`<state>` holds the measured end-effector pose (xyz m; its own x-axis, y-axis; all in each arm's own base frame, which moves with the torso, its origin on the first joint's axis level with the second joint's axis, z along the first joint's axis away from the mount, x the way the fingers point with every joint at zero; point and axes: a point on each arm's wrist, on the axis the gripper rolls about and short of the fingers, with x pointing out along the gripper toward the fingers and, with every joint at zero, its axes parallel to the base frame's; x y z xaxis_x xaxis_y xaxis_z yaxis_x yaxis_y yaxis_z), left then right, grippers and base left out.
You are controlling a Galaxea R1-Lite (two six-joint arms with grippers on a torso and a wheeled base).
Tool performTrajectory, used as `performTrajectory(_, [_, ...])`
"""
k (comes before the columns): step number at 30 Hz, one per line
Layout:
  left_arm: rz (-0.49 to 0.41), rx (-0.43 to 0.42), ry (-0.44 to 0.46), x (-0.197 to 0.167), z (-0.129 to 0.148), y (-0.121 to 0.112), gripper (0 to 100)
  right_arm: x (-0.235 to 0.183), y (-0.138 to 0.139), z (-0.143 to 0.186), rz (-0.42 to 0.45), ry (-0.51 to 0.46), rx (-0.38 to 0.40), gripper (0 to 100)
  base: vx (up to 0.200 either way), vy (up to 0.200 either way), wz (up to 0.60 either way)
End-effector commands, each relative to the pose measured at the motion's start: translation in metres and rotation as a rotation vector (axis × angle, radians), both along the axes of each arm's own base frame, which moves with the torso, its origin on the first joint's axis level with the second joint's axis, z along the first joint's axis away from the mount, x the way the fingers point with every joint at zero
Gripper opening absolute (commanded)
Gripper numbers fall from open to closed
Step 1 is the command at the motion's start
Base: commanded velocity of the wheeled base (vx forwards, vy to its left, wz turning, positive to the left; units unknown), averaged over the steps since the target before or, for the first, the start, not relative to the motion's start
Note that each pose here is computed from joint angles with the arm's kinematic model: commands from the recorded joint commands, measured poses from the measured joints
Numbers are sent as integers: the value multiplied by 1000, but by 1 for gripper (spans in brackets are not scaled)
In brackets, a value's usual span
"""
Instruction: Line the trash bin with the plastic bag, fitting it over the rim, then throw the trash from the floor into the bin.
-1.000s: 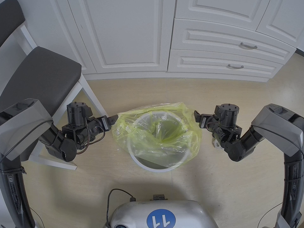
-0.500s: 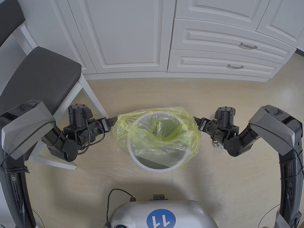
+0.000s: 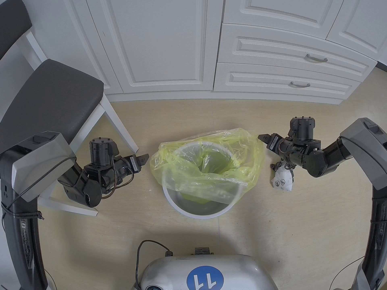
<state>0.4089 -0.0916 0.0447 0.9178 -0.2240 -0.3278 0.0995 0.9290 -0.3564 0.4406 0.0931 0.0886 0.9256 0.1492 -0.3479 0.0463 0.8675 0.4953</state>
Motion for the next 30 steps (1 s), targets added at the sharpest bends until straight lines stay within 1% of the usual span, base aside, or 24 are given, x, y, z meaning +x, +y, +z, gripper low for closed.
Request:
performTrajectory(1, [1,6,26,1,-11,0,100,0,-7,18,-15,-31,7,100,0,0,0])
performTrajectory(5, [1,7,32,2,-15,-1,100,0,-8,20,-16,-28,7,100,0,0,0])
performTrajectory(6, [2,9,42,5,-21,0,100,-3,-8,23,4,-24,22,100,0,0,0])
performTrajectory(8, [5,10,41,5,-21,0,100,-4,-8,24,6,-23,27,100,0,0,0])
performTrajectory(10, [7,9,38,5,-19,0,100,-9,2,19,35,-2,34,100,0,0,0])
performTrajectory(11, [7,9,36,4,-18,0,100,-13,11,15,57,11,31,100,0,0,0])
performTrajectory(12, [8,9,36,4,-18,1,100,-14,13,15,62,13,31,100,0,0,0])
performTrajectory(13, [8,8,32,3,-16,1,100,-23,34,10,112,23,28,100,0,0,0])
performTrajectory(14, [10,7,27,2,-13,2,100,-26,41,11,122,20,25,100,0,0,0])
performTrajectory(16, [10,5,20,1,-9,2,100,-32,50,20,142,2,25,100,0,0,0])
performTrajectory(17, [10,5,18,1,-9,2,100,-33,50,21,143,-2,24,100,0,0,0])
performTrajectory(19, [13,2,3,0,-1,4,100,-50,49,44,152,-57,30,100,0,0,0])
performTrajectory(20, [13,1,-1,-1,1,4,100,-55,48,51,155,-77,33,100,0,0,0])
performTrajectory(21, [13,1,-1,-1,1,4,100,-55,48,51,155,-77,33,100,0,0,0])
performTrajectory(22, [13,-1,-10,-3,6,5,100,-66,45,63,159,-120,31,100,0,0,0])
performTrajectory(25, [13,-3,-19,-4,11,5,100,-73,44,66,170,-134,12,100,0,0,0])
performTrajectory(27, [14,-4,-29,-8,17,6,100,-83,60,55,223,-113,-43,100,0,0,0])
performTrajectory(29, [12,-5,-35,-11,22,6,100,-89,77,40,233,-83,-100,100,0,0,0])
performTrajectory(30, [12,-6,-38,-11,23,6,100,-91,81,36,233,-75,-117,100,0,0,0])
